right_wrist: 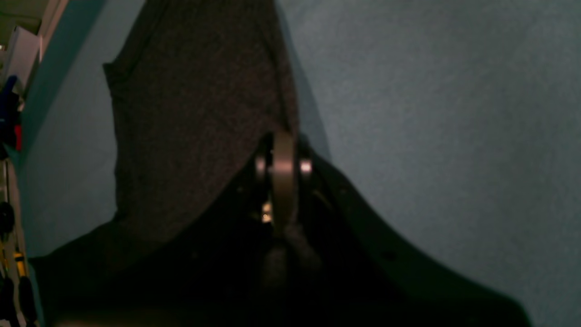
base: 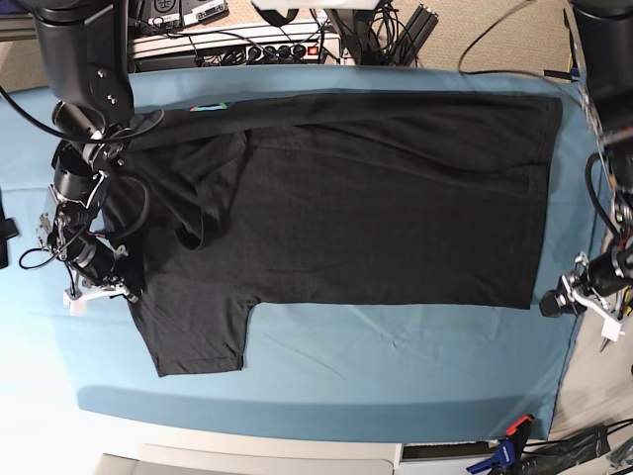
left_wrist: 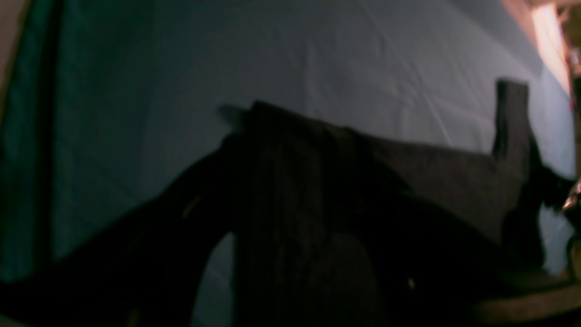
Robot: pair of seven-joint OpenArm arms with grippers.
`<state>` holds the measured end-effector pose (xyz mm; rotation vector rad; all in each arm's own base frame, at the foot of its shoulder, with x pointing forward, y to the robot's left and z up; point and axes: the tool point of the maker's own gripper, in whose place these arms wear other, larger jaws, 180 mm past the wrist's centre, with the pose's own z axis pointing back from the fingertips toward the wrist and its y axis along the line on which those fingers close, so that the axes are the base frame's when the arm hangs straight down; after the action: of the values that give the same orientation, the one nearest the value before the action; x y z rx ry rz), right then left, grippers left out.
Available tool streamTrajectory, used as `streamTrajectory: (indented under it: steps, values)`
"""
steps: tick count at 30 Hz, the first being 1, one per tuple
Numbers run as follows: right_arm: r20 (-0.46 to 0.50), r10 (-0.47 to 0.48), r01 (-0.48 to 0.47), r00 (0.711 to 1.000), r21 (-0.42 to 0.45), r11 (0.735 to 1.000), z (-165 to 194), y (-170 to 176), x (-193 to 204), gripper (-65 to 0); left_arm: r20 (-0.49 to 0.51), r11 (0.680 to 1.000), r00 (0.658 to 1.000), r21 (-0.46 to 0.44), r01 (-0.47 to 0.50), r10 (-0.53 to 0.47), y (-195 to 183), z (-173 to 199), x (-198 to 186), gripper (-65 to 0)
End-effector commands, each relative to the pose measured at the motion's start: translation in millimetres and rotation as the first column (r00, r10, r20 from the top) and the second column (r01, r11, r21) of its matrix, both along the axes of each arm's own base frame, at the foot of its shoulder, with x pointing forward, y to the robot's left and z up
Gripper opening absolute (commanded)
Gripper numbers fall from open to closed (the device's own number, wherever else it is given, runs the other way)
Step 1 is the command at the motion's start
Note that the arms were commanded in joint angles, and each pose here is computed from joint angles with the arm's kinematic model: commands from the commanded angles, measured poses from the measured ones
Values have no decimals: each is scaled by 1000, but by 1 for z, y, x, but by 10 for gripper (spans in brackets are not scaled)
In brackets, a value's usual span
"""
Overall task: Fold the T-shirt properly
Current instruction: 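Reach the left gripper to the opposite hem corner and grasp it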
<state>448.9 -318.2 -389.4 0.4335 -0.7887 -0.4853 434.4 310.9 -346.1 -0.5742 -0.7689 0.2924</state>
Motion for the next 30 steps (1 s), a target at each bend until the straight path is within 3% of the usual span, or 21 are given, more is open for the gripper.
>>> streamTrajectory:
  steps: [1, 7, 25, 28, 30]
  values:
    - [15, -4, 4, 1000, -24, 1000, 12, -10, 6, -650, 58, 999, 998, -12, -32, 32, 12, 22, 13, -381]
    - [15, -4, 4, 1000, -24, 1000, 12, -9, 6, -650, -28, 992, 993, -58, -113, 111, 19, -7, 4, -381]
    - [11, -1, 2, 1000, -24, 1000, 11, -9, 5, -650, -48, 989, 999, -145, -23, 16, -56, -30, 15, -382]
    - [11, -2, 2, 1000, -24, 1000, 12, -9, 5, -650, -45, 989, 999, -143, -26, 20, -54, -29, 16, -435]
    - [12, -2, 2, 1000, -23, 1000, 12, -9, 5, -650, -39, 990, 999, -139, -21, 15, -53, -28, 15, -535]
